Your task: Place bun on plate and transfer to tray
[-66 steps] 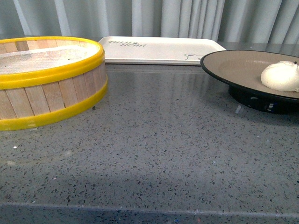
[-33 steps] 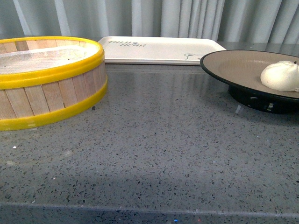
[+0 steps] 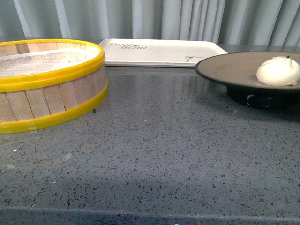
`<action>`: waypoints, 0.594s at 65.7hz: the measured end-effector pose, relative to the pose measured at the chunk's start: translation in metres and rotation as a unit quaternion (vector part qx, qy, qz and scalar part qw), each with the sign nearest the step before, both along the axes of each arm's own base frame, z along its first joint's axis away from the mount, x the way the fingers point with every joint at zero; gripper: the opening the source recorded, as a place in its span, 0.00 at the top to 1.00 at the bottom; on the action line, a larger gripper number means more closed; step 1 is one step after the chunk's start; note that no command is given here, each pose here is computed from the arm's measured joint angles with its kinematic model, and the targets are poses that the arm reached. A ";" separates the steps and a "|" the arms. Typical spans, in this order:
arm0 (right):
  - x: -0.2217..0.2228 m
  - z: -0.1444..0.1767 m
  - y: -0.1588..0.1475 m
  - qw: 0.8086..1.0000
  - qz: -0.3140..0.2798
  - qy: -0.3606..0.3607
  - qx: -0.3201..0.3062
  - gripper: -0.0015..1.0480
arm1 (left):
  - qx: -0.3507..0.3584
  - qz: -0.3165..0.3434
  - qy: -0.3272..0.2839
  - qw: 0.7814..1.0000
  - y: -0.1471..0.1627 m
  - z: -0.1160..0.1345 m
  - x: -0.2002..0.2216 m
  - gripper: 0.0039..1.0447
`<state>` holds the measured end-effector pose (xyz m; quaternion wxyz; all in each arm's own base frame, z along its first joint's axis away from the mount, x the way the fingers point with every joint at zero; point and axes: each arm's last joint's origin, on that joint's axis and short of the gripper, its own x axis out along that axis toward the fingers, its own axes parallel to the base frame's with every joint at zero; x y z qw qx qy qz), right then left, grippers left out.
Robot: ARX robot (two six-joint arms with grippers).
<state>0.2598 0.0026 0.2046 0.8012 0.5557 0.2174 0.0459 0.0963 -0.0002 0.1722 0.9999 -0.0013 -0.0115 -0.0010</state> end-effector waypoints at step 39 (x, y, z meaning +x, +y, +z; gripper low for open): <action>0.007 0.026 -0.019 0.999 -0.014 -0.040 0.018 0.97 | 0.000 0.000 0.000 1.000 0.000 0.000 0.000 0.06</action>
